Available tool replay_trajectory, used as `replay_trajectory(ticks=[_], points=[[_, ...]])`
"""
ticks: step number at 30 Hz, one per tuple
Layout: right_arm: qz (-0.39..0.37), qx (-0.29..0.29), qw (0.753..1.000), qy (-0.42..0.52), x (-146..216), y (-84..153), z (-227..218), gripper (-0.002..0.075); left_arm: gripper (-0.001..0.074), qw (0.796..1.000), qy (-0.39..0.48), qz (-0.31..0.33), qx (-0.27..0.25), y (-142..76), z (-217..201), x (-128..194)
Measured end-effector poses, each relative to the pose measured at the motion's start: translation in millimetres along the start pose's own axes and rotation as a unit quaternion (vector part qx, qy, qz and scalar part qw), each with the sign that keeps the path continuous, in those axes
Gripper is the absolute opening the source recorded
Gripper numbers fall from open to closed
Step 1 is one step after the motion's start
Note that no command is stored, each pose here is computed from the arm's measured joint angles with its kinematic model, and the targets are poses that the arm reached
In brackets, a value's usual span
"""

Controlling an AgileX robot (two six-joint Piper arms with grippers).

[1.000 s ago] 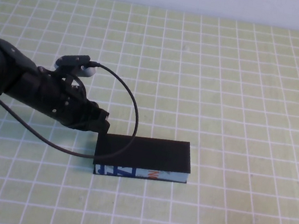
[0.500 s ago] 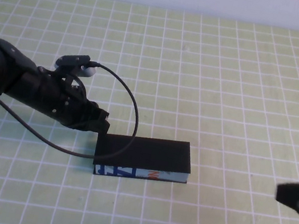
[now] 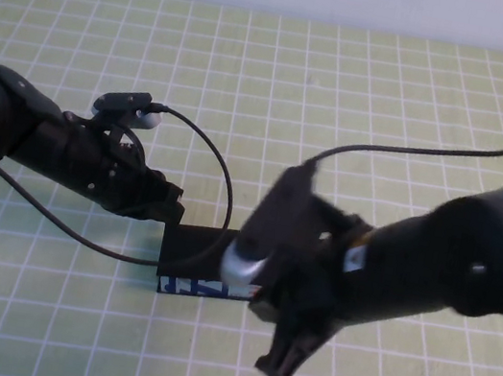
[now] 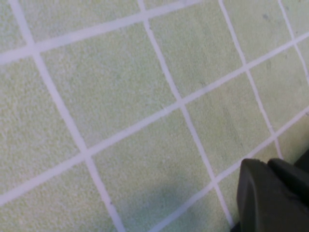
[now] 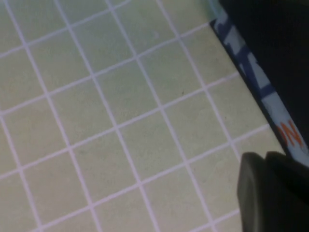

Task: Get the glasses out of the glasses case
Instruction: Pick up the glasses from the glasses case

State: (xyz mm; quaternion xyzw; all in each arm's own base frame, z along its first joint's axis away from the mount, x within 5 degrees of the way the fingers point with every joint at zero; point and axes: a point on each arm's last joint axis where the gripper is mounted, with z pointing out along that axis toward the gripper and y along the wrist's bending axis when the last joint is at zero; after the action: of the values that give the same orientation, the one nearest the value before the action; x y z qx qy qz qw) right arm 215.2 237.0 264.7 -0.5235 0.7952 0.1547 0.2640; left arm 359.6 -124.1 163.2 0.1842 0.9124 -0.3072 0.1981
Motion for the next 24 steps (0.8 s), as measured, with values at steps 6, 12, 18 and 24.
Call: replay_trajectory(ticks=[6, 12, 18, 24], points=[[-0.115, 0.018, 0.993, 0.024, -16, 1, 35, 0.0149, -0.0004, 1.000, -0.001, 0.000, -0.001, 0, 0, 0], [-0.165, 0.053, 0.984, 0.027, -18, -11, 61, 0.0276, -0.0004, 1.000, 0.000, 0.000, -0.001, 1, 1, 0], [-0.202, 0.073, 0.976, 0.033, -16, -16, 75, 0.0288, -0.0004, 1.000, 0.000, 0.000, -0.001, 1, 1, 0], [-0.238, 0.085, 0.967, 0.043, -12, -21, 90, 0.0288, -0.0004, 1.000, 0.000, 0.000, -0.001, 1, 1, 0]])
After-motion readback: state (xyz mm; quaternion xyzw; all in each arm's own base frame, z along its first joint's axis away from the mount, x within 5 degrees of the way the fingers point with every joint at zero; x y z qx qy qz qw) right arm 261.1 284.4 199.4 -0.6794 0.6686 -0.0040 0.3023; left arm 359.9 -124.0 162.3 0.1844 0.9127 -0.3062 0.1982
